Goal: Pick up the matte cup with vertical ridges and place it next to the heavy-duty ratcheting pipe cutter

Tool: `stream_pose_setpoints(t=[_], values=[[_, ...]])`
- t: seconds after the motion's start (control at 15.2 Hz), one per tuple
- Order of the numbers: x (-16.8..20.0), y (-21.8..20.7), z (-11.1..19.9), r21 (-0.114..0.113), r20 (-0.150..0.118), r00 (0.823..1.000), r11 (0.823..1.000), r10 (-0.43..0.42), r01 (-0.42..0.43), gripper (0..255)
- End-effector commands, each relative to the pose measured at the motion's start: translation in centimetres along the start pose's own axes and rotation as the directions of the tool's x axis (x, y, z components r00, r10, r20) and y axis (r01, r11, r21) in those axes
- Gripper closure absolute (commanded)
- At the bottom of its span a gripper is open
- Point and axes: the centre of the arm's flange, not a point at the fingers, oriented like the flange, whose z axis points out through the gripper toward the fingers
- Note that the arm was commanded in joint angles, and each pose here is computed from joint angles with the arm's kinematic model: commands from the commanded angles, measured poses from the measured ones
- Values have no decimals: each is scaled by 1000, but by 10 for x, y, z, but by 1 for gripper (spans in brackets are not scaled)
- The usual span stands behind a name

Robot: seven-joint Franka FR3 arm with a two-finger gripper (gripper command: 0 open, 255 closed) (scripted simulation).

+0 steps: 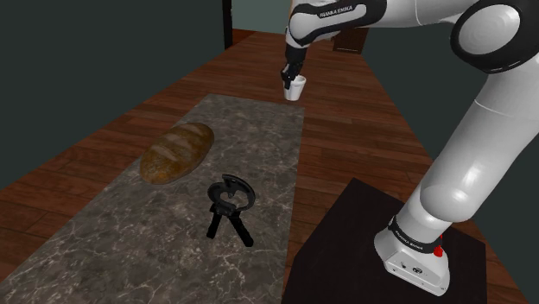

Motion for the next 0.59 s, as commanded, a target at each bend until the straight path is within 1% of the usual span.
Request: stream_pose_setpoints(t=[0.0, 0.53], values=[[2, 1, -11, 0, 0, 1000, 1000, 0, 0, 255], [9, 7, -52, 0, 0, 1000, 1000, 0, 0, 255]])
